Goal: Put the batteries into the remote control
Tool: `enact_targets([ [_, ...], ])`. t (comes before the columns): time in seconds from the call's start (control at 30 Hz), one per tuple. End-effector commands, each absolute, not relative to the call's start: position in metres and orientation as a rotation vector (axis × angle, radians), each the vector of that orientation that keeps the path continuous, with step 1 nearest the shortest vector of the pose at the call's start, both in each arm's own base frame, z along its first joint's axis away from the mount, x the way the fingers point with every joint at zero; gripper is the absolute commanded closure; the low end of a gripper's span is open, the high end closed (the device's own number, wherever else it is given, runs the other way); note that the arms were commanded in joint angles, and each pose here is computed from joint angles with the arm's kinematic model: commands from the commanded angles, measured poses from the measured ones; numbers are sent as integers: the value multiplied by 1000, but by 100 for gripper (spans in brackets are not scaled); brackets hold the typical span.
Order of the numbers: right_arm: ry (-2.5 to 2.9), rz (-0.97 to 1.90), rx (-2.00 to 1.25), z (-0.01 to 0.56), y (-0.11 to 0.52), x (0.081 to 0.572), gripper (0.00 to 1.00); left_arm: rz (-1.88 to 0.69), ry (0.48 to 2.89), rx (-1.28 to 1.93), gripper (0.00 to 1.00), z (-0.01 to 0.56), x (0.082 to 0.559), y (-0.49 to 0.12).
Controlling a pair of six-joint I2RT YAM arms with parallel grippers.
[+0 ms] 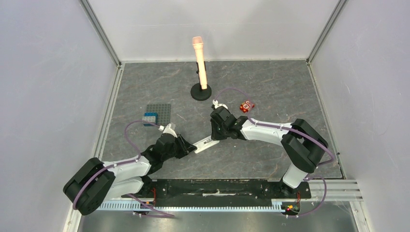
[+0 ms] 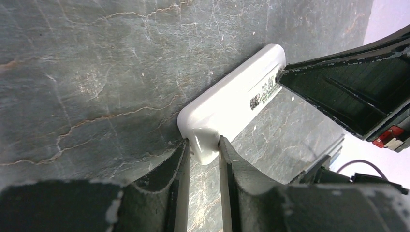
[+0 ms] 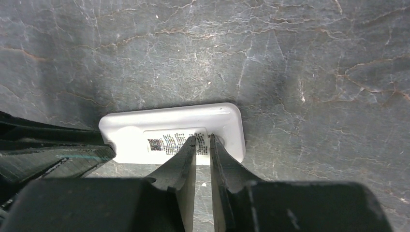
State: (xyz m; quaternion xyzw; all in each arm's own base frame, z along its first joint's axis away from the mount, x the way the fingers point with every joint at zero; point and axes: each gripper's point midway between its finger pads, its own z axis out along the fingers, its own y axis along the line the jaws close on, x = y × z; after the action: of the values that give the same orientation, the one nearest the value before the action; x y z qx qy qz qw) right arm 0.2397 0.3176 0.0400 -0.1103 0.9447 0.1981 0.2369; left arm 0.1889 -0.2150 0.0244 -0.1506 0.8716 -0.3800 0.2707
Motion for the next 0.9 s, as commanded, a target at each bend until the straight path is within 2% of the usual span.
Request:
enact_targets([
  [0.0,2809,1091,-377,50,374,144,91,-949,2233,-456,78,35,208,-221],
  [0.17,2706,749,-374,63,356,188,88,-889,2241,-472,78,28,207,-212],
  [0.37,2599,482,-403,82,339,225,76,-806,2254,-494,78,24,204,-197],
  [0.53,2560,451,-405,92,336,233,66,-790,2250,-495,76,24,202,-192],
  [0.7,2616,453,-375,79,333,224,65,-799,2253,-471,74,27,203,-197],
  [0.87,2667,450,-310,64,325,218,69,-816,2249,-461,74,29,204,-200],
])
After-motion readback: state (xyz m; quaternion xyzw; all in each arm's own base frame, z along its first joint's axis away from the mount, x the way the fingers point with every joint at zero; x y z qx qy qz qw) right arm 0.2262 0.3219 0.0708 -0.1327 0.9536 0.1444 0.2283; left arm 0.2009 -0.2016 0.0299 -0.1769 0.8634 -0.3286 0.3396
